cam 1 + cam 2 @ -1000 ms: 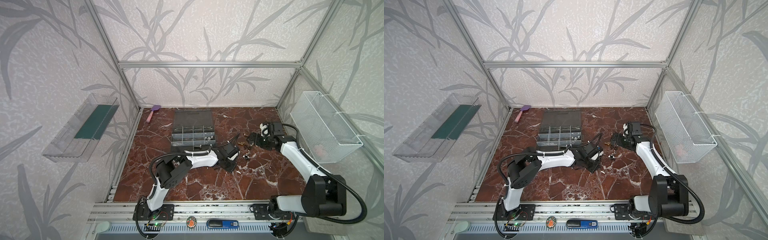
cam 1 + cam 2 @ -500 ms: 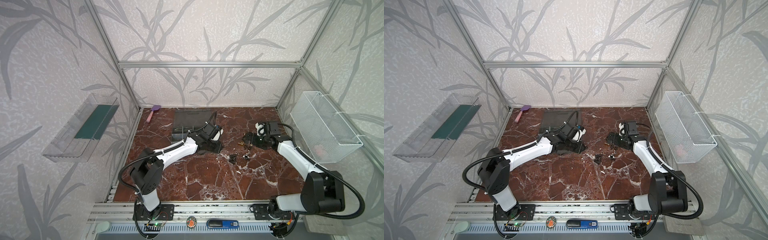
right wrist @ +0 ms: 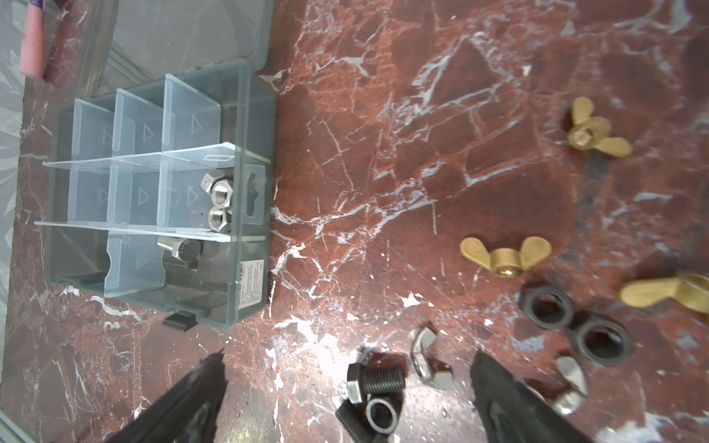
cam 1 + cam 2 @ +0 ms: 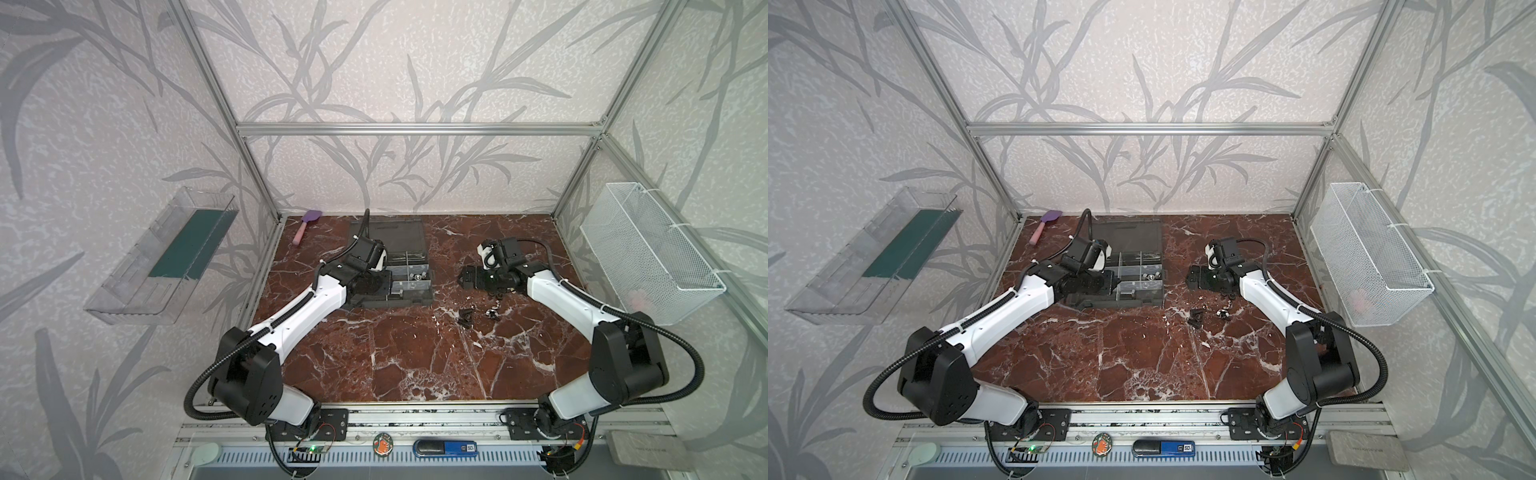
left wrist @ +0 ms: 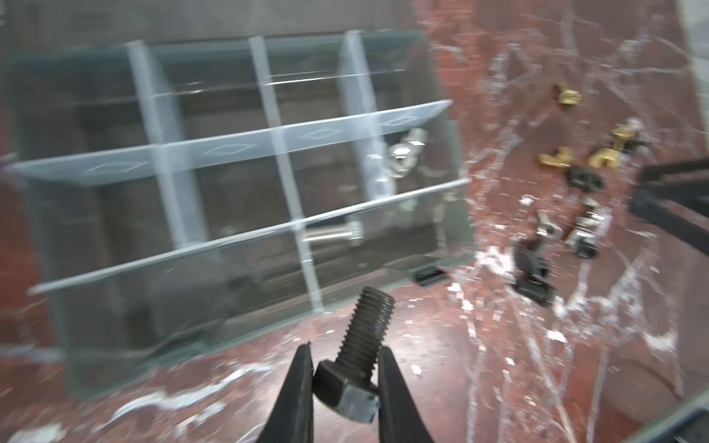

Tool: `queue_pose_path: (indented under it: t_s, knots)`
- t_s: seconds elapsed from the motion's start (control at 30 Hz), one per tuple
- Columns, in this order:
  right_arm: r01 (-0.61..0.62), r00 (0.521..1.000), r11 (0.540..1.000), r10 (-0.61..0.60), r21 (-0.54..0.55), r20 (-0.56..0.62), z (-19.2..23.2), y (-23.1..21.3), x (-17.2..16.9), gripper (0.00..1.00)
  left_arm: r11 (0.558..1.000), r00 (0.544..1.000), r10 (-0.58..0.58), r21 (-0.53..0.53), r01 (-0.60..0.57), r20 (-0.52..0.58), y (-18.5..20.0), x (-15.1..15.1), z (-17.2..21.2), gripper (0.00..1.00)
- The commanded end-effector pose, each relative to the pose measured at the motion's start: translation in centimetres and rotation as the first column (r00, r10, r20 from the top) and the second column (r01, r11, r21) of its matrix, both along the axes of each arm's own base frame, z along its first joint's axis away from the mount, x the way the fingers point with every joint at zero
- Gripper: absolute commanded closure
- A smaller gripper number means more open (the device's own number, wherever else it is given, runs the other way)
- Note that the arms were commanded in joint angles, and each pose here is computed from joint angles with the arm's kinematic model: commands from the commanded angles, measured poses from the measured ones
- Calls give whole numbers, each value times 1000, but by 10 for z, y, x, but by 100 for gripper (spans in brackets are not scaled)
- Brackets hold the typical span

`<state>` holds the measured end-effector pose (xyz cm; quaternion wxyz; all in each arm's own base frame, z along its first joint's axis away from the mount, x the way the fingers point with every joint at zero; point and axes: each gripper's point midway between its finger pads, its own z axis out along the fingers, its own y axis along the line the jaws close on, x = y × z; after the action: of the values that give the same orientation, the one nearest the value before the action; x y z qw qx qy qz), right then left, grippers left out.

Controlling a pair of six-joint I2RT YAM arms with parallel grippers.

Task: Sort the screws and nuts into containers
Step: 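Carry the black hex bolt toward the organizer with the left gripper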

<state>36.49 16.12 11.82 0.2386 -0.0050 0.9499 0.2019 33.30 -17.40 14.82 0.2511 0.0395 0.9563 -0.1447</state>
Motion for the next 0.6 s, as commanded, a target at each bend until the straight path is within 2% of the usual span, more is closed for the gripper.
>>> queue_pose_path:
  t_s: [0.0,0.13,0.33,0.57]
  knots:
    - [-9,999,1000,9,-3,39,12,10,9,1,996,996,77,46,-75,-53,26,-7,-17,84]
    - [-46,998,999,47,-19,49,14,22,5,1,988,985,138,82,-130,-106,45,-2,-35,84]
    - [-166,979,986,165,-6,123,28,48,-4,1,983,968,154,134,-130,-196,56,1,-54,84]
    - [-293,932,955,272,53,240,51,83,-15,1,973,962,191,169,-159,-196,71,5,-62,84]
